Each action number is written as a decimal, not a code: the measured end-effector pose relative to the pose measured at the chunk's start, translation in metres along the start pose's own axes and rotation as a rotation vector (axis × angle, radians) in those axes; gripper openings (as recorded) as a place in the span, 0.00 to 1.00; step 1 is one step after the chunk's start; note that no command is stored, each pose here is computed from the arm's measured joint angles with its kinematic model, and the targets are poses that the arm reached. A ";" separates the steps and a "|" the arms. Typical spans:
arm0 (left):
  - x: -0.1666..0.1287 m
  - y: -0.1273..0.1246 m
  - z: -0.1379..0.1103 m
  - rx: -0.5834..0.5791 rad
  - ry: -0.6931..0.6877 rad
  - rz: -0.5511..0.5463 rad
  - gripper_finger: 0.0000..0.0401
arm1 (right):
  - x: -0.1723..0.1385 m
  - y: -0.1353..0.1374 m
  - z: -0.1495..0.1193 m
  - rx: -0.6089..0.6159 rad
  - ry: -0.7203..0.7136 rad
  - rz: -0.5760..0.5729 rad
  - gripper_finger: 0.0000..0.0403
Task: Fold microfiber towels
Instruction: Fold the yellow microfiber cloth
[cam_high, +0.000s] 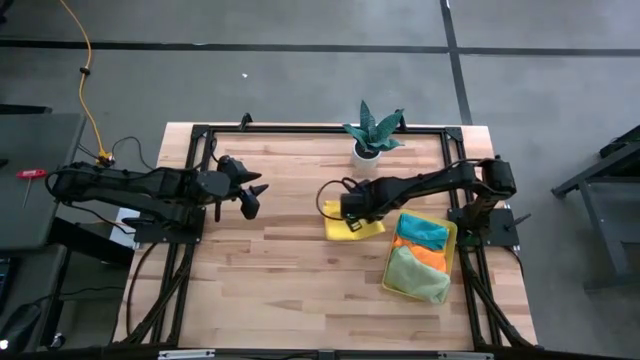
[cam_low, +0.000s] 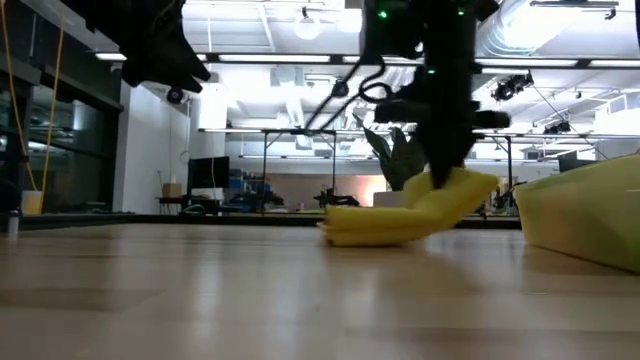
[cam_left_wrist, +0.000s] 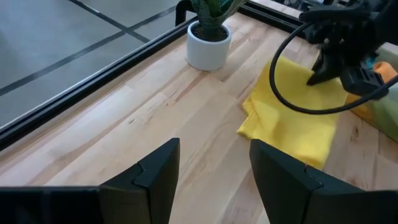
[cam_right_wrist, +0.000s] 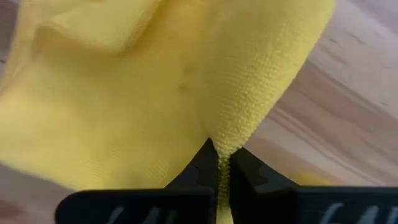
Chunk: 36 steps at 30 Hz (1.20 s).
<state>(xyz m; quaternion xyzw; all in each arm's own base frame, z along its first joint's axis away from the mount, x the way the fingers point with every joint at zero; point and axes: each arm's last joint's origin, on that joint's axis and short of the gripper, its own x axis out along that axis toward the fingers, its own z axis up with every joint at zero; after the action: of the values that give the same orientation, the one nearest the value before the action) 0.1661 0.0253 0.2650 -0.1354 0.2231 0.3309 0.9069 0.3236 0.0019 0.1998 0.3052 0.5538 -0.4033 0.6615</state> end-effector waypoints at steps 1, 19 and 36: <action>0.000 0.000 0.000 0.001 0.002 0.001 0.46 | -0.001 -0.003 -0.002 -0.008 0.015 -0.028 0.00; 0.015 -0.007 -0.006 0.008 0.059 0.019 0.46 | -0.003 -0.030 0.013 0.011 -0.031 -0.216 0.00; 0.022 -0.011 -0.007 0.011 0.065 0.019 0.46 | 0.005 0.001 0.018 0.112 -0.094 0.040 0.00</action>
<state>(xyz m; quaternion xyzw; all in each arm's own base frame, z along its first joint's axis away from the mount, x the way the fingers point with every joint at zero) 0.1861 0.0263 0.2497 -0.1391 0.2554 0.3337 0.8967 0.3338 -0.0142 0.1983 0.3335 0.4924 -0.4343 0.6765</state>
